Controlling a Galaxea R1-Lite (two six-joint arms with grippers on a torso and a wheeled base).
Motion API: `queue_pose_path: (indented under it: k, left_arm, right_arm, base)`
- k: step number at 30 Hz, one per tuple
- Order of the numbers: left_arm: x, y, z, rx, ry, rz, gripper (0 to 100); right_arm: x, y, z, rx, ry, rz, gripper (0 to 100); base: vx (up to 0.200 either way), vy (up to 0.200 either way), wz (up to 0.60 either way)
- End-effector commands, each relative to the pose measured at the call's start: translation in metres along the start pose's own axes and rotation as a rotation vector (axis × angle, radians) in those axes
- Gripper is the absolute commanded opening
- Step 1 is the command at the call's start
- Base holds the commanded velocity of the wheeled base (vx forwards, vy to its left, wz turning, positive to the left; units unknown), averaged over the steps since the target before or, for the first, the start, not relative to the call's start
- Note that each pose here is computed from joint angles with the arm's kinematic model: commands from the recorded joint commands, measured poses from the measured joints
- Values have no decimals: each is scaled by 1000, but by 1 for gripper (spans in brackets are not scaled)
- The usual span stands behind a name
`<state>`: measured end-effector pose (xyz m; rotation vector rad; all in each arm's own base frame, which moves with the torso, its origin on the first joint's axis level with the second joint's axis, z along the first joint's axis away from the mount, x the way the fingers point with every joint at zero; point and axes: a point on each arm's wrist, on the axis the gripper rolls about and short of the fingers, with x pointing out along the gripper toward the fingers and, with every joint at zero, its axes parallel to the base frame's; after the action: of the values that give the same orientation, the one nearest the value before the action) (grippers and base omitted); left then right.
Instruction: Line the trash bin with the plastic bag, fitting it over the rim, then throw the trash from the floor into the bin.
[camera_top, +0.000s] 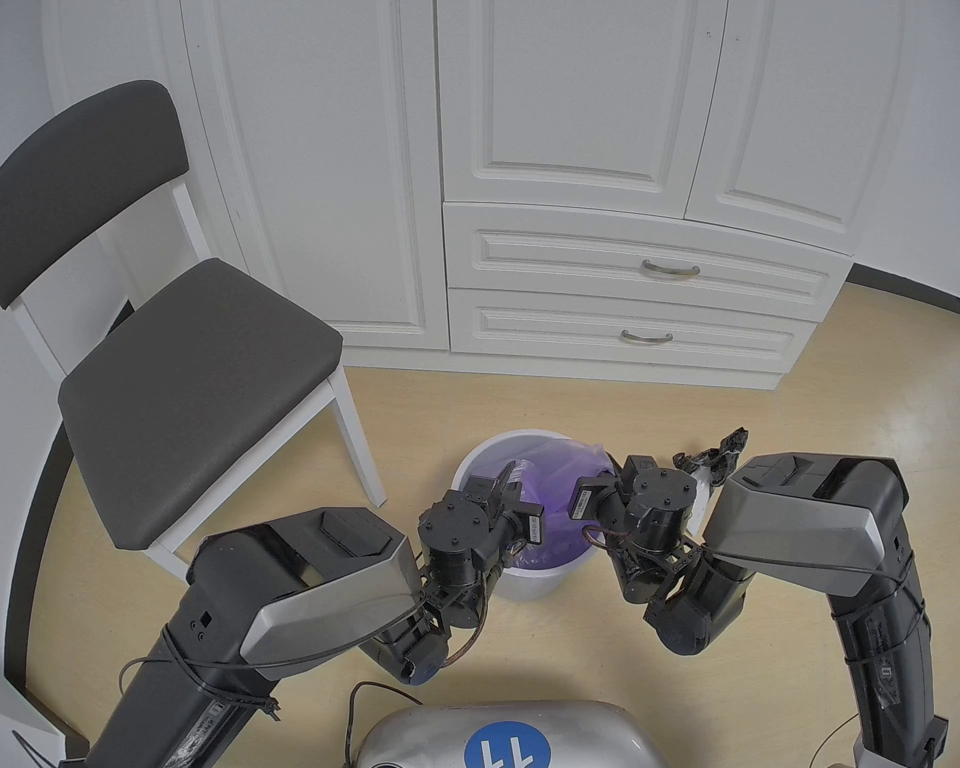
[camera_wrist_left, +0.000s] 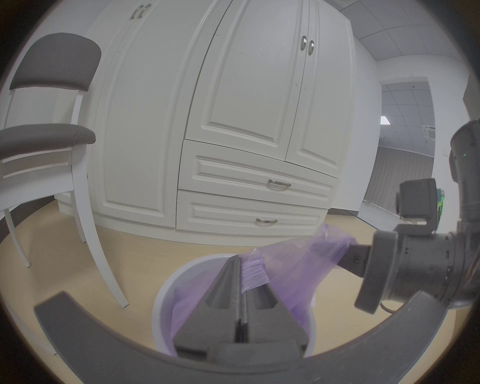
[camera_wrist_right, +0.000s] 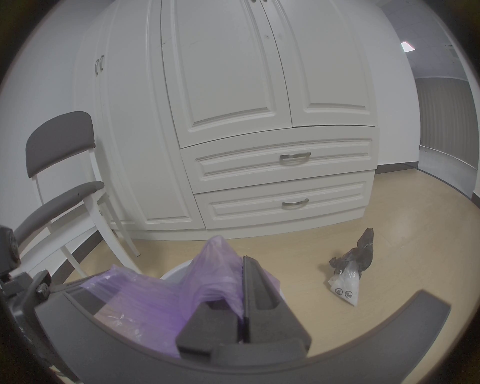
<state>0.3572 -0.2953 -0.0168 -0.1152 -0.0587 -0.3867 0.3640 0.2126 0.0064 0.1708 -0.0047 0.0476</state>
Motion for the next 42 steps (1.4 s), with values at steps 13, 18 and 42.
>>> queue_pose_path:
  k: [13,18,42]
  left_arm:
    - [5,15,-27,14,34,36,0]
    - [4,14,-30,17,43,35,0]
    - [3,100,30,102,19,151,0]
  right_arm:
    - [5,0,-41,5,43,1,0]
    - [4,-1,-52,-5,64,-3,0]
    - [32,-72,-25,-43,28,-147,0]
  base:
    - [0,0,0]
    - [0,0,0]
    - [0,0,0]
